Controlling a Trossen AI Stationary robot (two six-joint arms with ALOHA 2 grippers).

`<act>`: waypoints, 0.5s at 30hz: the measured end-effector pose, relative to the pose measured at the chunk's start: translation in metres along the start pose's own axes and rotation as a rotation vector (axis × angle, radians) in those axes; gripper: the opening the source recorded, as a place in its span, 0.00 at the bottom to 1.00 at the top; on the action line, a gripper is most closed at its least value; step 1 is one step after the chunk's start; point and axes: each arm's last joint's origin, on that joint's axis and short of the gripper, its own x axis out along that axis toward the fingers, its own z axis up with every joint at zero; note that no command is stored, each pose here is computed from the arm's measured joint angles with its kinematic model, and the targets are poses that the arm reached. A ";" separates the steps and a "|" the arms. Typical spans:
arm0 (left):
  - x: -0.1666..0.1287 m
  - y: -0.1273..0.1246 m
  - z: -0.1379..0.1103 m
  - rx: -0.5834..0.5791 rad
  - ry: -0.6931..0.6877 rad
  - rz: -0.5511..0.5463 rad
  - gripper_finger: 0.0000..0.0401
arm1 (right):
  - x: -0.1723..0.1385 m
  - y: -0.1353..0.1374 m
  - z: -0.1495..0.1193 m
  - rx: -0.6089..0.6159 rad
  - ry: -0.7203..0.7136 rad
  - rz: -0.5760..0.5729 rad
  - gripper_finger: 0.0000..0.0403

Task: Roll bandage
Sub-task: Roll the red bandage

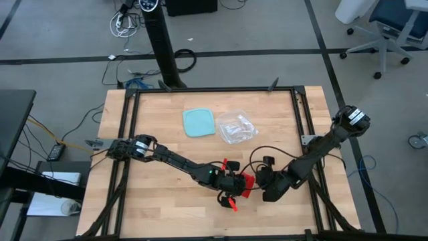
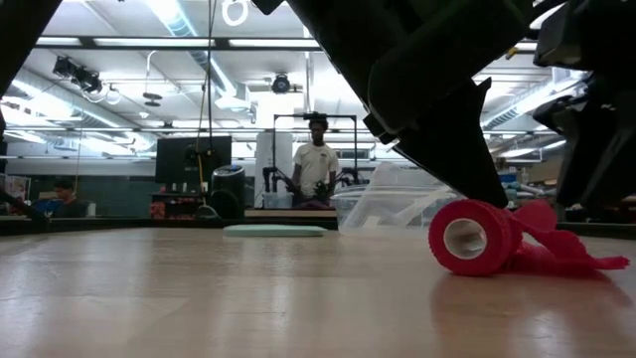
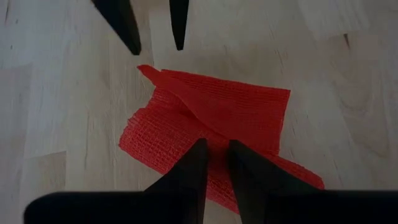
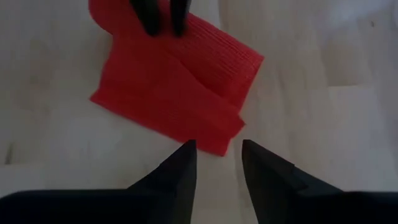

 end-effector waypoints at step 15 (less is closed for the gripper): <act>0.000 0.000 0.000 0.000 -0.001 0.004 0.18 | 0.013 -0.008 0.014 -0.090 -0.007 0.068 0.36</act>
